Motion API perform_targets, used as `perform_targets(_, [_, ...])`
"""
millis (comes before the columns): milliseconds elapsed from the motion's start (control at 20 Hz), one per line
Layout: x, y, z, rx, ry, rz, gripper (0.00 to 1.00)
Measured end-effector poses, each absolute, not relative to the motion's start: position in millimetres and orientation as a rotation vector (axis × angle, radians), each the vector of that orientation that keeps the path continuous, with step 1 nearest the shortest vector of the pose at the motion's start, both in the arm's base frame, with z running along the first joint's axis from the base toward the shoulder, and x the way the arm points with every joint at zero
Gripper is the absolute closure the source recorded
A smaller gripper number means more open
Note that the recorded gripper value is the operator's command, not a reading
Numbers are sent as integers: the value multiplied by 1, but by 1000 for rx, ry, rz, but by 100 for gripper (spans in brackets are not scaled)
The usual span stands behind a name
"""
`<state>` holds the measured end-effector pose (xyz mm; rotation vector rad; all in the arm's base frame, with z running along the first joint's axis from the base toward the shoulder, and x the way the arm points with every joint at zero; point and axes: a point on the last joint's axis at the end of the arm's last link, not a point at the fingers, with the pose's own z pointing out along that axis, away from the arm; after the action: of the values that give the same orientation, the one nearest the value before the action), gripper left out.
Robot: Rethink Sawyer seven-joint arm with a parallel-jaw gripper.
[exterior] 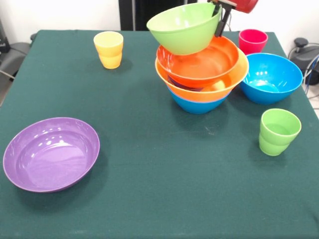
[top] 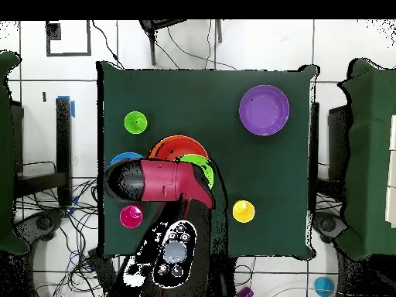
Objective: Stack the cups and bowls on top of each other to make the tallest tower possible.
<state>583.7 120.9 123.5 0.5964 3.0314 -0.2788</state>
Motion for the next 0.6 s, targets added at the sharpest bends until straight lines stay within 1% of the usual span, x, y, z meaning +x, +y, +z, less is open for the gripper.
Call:
perform_targets(350, [596,121,132,611,3014,-278,100])
perform_targets(600, [602,121,130,611,3004,-295,100])
